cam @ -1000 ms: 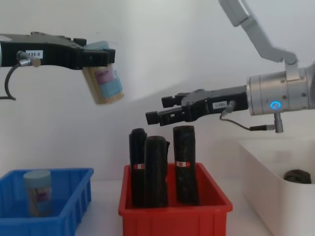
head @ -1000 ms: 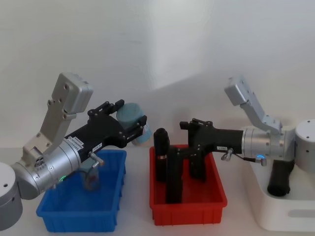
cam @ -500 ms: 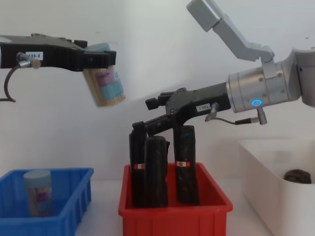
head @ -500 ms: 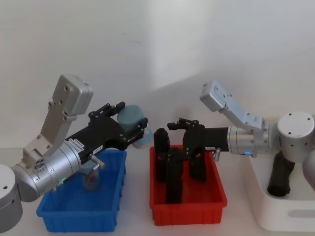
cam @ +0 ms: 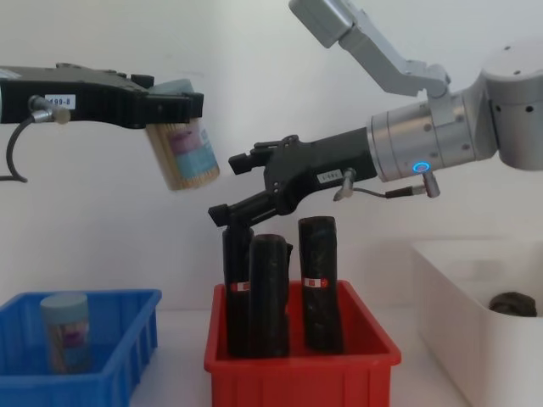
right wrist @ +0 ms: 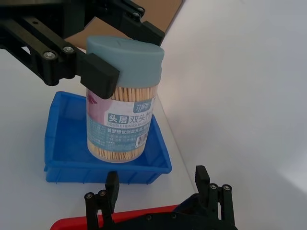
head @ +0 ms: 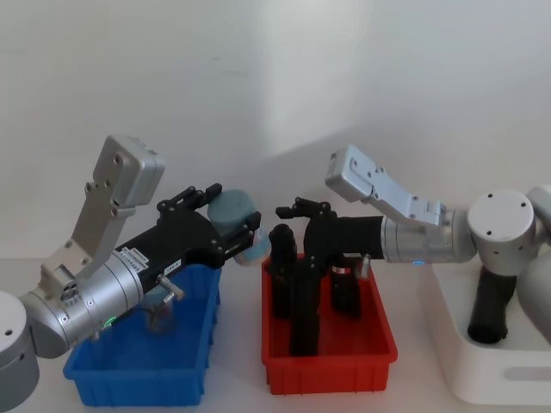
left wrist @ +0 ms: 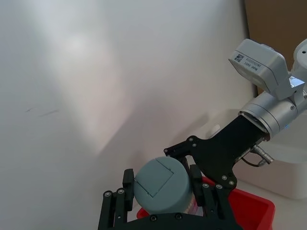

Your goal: Pick the cotton swabs from the blue box and place them into the white box.

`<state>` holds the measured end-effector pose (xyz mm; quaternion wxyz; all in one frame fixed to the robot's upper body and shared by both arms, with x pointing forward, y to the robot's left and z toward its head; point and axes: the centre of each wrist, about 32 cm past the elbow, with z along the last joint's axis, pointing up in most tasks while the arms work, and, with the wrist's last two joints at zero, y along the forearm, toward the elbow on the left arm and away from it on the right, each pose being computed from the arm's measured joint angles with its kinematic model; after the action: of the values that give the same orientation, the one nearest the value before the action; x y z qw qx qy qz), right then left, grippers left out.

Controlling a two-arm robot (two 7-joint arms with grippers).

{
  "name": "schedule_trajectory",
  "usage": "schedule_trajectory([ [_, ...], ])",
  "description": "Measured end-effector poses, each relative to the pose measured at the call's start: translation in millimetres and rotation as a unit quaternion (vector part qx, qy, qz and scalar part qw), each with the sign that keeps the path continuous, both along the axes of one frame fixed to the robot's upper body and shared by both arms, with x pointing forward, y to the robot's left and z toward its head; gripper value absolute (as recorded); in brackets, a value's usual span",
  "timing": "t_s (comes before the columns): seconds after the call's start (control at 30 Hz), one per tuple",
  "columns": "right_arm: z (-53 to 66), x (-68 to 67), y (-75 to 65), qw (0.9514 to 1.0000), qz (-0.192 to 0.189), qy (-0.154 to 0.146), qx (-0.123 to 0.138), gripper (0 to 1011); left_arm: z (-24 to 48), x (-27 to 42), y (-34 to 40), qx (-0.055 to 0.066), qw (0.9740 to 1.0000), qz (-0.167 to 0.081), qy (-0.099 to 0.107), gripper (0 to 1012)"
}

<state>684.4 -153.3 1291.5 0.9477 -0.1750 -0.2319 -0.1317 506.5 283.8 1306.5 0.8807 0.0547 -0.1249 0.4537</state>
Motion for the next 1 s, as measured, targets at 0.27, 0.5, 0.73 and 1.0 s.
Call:
schedule_trajectory([
  [0.27, 4.5, -2.3, 6.9, 0.9999, 0.015, 0.001, -0.002, 1002, -1.5, -1.2, 0.2, -0.002, 1.0, 0.001, 0.0, 713],
  [0.5, 8.5, -4.6, 10.6, 0.9994, 0.028, 0.018, 0.005, 1002, -2.4, -2.6, 0.9, -0.005, 1.0, 0.006, -0.001, 713],
  [0.73, 11.3, -6.8, 12.5, 0.9984, 0.04, 0.035, 0.023, 1002, -3.1, -4.5, 1.3, -0.006, 0.9999, 0.012, -0.002, 712],
  [1.0, 13.5, -10.4, 14.0, 0.9963, 0.051, 0.052, 0.045, 1002, -4.4, -6.7, 2.1, -0.007, 0.9999, 0.015, 0.0, 713],
])
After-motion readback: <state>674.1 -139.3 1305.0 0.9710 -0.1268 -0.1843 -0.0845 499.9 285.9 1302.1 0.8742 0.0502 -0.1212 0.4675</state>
